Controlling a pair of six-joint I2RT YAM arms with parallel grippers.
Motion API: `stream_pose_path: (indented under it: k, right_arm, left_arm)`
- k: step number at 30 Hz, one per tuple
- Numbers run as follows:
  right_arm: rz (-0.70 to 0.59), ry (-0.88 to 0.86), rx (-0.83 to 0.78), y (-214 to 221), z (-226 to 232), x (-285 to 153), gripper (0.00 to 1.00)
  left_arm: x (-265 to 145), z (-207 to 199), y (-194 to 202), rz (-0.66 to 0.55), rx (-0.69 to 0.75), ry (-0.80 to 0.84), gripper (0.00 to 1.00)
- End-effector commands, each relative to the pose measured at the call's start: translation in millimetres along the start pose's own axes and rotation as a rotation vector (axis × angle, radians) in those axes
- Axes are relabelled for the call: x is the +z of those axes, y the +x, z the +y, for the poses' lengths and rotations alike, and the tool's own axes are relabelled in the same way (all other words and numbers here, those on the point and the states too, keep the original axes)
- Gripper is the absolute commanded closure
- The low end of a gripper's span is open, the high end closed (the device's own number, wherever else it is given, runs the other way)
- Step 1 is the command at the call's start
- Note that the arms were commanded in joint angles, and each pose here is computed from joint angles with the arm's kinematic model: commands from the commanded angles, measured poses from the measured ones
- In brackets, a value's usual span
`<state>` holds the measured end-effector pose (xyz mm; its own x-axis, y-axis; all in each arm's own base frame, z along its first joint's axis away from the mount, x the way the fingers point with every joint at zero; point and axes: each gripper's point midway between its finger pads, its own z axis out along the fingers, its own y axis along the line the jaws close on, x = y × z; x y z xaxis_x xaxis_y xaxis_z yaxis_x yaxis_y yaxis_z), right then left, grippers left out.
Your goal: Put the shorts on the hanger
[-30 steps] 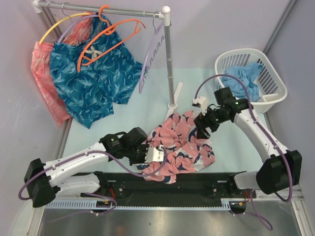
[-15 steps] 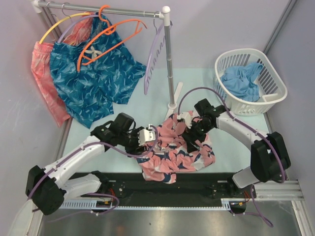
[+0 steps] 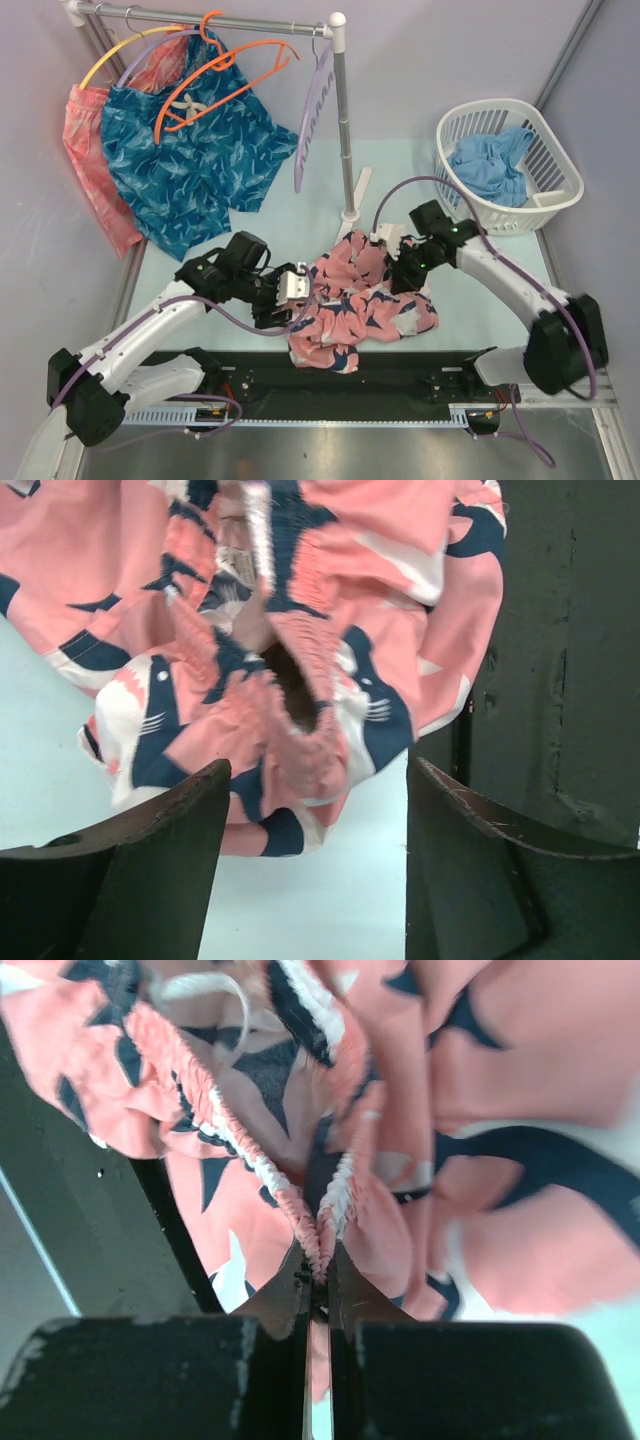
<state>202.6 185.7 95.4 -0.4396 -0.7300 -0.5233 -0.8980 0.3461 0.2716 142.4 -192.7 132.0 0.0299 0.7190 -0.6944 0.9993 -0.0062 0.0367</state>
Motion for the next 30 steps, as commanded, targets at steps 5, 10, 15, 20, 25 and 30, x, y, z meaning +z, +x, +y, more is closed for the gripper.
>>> stream_pose_path:
  k: [5,10,15,20,25,30]
  right_arm:
    - [-0.123,0.089,-0.252,-16.7,45.6,-55.7,1.00]
    - [-0.056,0.154,-0.404,8.1,57.7,-64.1,1.00]
    - [-0.028,0.194,-0.531,35.7,71.8,-75.4,1.00]
    - [-0.009,0.186,-0.616,49.4,88.0,-71.4,1.00]
    - [-0.045,0.278,-0.605,36.2,80.5,-74.4,1.00]
    - [-0.188,0.668,-0.582,-25.0,33.6,-127.1,1.00]
  left_arm:
    - [5.6,-2.5,-39.5,-0.104,0.163,-0.040,0.22]
    - [19.3,-4.5,-41.9,-0.084,0.222,-0.055,0.21]
    - [38.8,7.3,-25.2,-0.002,0.139,-0.058,0.19]
    - [53.0,1.3,-22.7,-0.004,0.123,0.010,0.20]
    - [40.5,8.0,-44.6,-0.038,0.138,-0.014,0.54]
    - [-24.0,35.4,-109.2,-0.152,0.172,-0.225,1.00]
